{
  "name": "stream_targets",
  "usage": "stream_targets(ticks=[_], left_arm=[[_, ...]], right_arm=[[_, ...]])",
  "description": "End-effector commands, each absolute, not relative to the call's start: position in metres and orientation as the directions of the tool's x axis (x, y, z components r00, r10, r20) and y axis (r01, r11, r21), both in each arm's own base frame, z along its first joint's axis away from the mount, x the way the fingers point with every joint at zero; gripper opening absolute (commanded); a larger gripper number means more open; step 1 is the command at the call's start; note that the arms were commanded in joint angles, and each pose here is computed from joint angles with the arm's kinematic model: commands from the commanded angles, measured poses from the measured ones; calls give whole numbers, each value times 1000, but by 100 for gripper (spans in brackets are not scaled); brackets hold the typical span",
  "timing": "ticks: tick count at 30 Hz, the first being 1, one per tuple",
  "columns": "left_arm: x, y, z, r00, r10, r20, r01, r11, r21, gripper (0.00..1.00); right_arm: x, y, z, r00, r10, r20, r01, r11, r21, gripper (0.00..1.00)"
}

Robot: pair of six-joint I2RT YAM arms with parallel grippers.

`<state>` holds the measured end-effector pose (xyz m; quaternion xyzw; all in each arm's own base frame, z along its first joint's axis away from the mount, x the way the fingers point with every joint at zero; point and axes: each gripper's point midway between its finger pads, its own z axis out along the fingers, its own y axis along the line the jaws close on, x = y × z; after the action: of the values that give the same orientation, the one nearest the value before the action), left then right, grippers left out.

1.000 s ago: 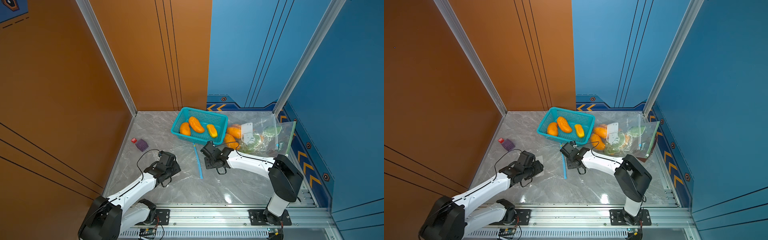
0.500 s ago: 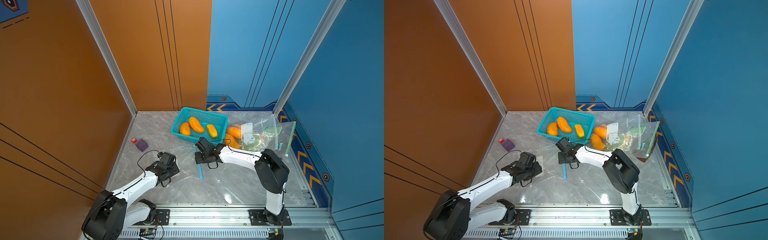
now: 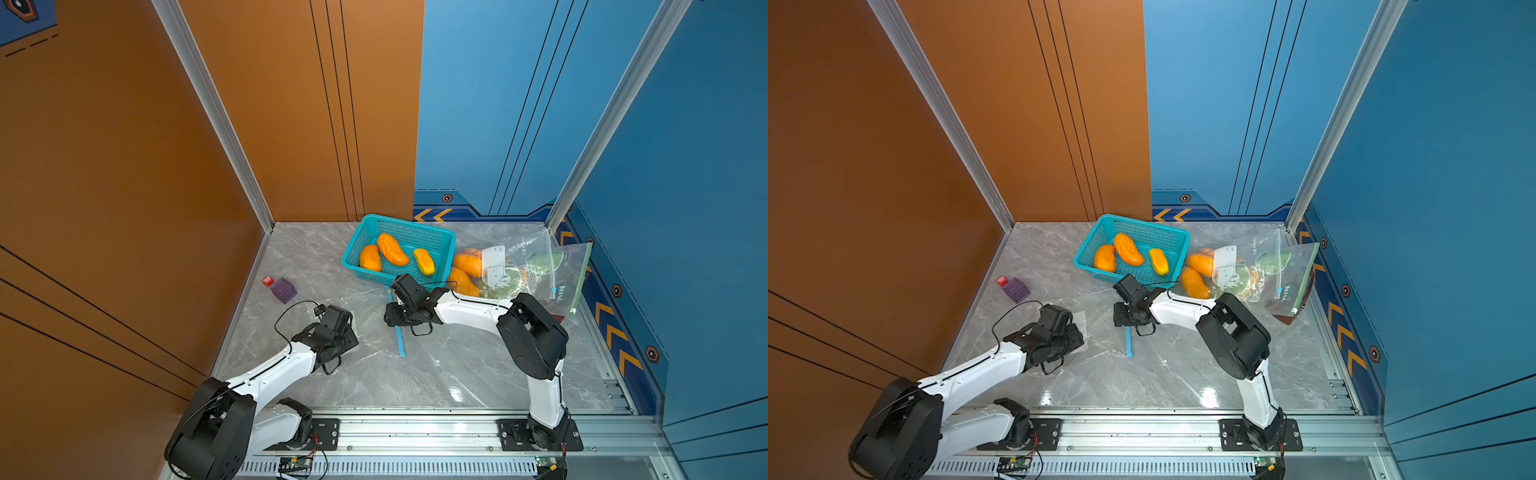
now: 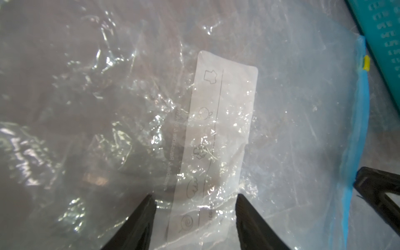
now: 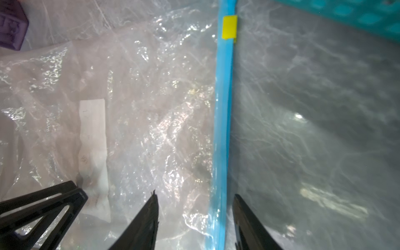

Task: Place the mango in a zip-top bag and seal the zipper
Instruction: Pick up the zipper food storage bag at the center of the board.

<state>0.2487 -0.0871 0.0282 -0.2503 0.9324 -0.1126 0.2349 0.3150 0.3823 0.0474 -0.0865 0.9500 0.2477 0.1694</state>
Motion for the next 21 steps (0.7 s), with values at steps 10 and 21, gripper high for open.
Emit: stream_targets(ticks=[10,21], left_arm=[[231,-75,8,-796,-496,-347,-436,868,-239,62],[232,-76,10,-791,-502,-349,-439,864,-246,62]], right_arm=[[312,409,78,-929,-60,-364,-285,743,606,42],[301,381,55,-943,-36,-330,-225,800,556,44]])
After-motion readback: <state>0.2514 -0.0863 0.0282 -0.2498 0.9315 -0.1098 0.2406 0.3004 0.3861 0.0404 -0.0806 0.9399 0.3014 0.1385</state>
